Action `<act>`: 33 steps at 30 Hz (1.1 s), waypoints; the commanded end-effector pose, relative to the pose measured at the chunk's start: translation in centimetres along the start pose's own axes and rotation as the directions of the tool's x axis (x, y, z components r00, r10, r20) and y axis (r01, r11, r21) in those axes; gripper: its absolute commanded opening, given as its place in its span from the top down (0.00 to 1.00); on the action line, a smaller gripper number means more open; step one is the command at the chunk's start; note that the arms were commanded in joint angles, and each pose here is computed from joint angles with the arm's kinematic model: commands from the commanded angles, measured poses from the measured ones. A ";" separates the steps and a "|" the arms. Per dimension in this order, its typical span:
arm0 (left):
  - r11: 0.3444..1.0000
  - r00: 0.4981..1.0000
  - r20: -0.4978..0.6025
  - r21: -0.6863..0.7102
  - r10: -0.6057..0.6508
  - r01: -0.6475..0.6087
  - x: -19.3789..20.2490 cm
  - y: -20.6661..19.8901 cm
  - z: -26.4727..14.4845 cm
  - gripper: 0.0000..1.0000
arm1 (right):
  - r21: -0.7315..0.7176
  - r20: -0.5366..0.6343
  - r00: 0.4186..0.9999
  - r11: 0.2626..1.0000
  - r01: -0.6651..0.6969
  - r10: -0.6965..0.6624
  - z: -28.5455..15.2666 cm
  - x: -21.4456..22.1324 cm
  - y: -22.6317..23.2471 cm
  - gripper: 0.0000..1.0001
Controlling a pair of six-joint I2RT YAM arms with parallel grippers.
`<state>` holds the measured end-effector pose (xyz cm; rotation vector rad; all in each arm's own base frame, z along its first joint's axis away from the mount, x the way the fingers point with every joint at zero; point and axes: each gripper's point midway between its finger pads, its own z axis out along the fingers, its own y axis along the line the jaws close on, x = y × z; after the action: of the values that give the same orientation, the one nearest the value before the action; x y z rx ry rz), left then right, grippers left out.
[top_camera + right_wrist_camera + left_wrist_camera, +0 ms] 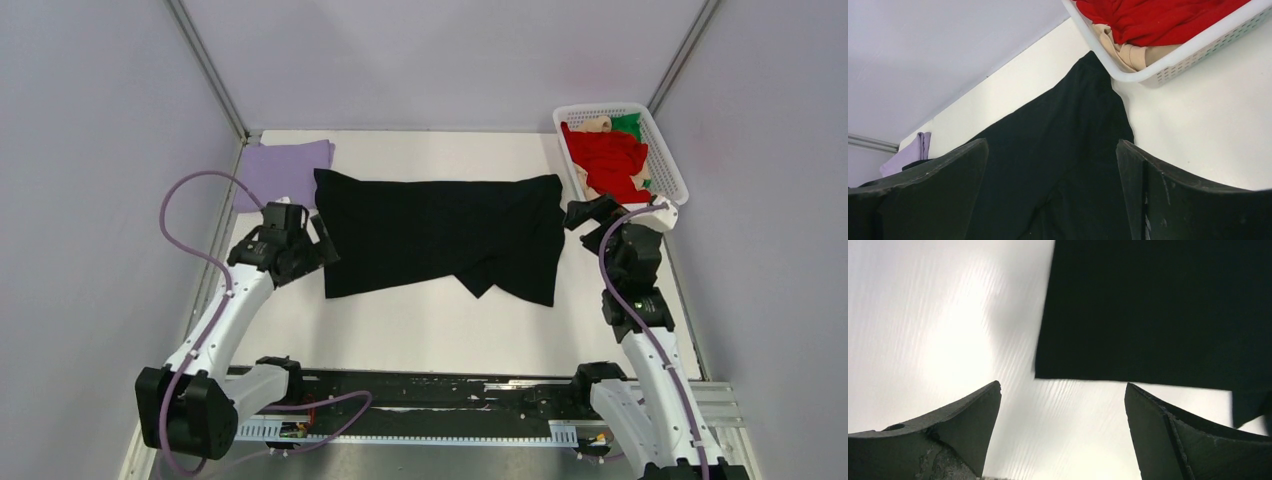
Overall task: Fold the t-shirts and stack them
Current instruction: Flatten out the tshirt
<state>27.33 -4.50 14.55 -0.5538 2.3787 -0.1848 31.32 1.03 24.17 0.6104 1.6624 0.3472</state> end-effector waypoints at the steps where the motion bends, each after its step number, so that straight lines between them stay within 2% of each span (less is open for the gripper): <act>1: 0.998 0.990 -0.131 -0.053 -0.044 0.037 3.9 1.2 0.9 0.00 | 0.039 -0.005 1.000 0.999 -0.027 0.027 -0.3 0.2 -0.8 0.00; 10: 0.997 0.967 -0.245 -0.054 -0.075 0.063 6.7 0.6 5.3 0.02 | 0.093 -0.132 0.991 0.996 0.007 0.006 1.3 2.8 -1.7 0.00; 20: 0.994 0.943 -0.324 -0.096 -0.073 0.044 8.6 0.6 8.9 0.04 | 0.139 -0.158 0.987 0.990 0.033 -0.010 2.1 3.6 -2.7 0.00; 28: 0.993 0.907 -0.418 -0.116 -0.050 0.001 10.9 0.4 9.6 0.12 | 0.169 -0.160 0.987 0.984 0.049 -0.022 2.3 3.7 -3.4 0.00; 30: 0.992 0.905 -0.422 -0.128 -0.052 -0.003 11.3 0.6 9.9 0.17 | 0.182 -0.160 0.987 0.982 0.048 -0.019 2.4 3.8 -3.6 0.00; 32: 0.993 0.899 -0.433 -0.117 -0.062 0.012 11.4 0.0 10.3 0.26 | 0.186 -0.163 0.986 0.981 0.051 -0.020 2.5 3.9 -3.7 0.00; 33: 0.995 0.894 -0.444 -0.103 -0.063 0.019 11.5 -0.4 10.3 0.35 | 0.188 -0.168 0.985 0.981 0.054 -0.022 2.6 4.0 -3.8 0.00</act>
<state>26.89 -7.90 1.96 -0.6378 2.7746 -0.1552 31.78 0.55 16.35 0.7092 1.9323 0.2331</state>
